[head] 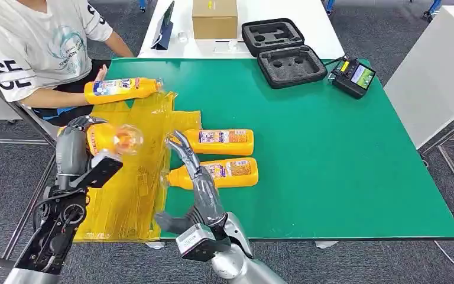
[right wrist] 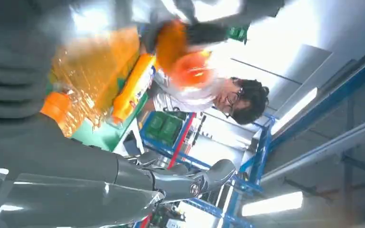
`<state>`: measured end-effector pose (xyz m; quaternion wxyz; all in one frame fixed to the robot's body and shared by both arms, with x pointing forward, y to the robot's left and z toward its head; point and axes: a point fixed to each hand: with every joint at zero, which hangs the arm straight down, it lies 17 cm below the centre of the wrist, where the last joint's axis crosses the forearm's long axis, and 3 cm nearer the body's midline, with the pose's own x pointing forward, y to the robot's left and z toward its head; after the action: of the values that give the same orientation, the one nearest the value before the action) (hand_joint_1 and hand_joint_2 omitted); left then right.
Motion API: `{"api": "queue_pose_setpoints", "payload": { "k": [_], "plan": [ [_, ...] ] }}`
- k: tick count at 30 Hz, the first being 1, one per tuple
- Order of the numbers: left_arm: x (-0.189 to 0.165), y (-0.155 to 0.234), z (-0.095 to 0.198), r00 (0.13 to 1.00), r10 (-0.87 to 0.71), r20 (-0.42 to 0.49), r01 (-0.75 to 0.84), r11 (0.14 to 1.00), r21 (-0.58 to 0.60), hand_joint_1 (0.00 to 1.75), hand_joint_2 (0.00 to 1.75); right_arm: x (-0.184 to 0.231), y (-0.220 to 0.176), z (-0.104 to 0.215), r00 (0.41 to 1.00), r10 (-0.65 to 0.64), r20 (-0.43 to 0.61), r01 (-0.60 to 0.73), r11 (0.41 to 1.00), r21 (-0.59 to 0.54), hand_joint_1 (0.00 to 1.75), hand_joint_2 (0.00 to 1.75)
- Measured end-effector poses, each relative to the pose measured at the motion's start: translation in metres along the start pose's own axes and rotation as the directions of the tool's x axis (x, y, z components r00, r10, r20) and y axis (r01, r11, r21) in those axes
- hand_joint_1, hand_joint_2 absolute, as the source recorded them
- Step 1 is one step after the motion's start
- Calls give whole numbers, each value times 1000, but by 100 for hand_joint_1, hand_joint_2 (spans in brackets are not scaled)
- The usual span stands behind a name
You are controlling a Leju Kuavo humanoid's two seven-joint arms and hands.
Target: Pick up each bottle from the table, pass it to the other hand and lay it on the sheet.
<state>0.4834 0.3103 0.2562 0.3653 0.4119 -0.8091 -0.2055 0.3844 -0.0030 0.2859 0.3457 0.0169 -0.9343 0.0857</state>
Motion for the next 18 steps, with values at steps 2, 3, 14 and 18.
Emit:
{"api": "queue_pose_setpoints", "payload": {
  "k": [2, 3, 14, 18],
  "plan": [
    [-10, -9, -1, 996, -84, -7, 83, 995, -51, 175, 175, 1, 1, -1, 1000, -11, 0, 11, 1000, 4, 0, 175],
    [-15, -15, -1, 993, -117, -10, 116, 990, -79, 175, 175, 1, 1, -1, 1000, -15, 0, 15, 1000, 6, 0, 175],
    [-77, -98, 37, 953, -299, -54, 240, 850, -469, 175, 175, 7, -2, -5, 999, -42, 10, 43, 999, -8, 0, 175],
    [-85, -109, 42, 952, -300, -61, 226, 822, -523, 175, 175, 8, -2, -6, 999, -44, 11, 44, 999, -9, 0, 175]
  ]
}}
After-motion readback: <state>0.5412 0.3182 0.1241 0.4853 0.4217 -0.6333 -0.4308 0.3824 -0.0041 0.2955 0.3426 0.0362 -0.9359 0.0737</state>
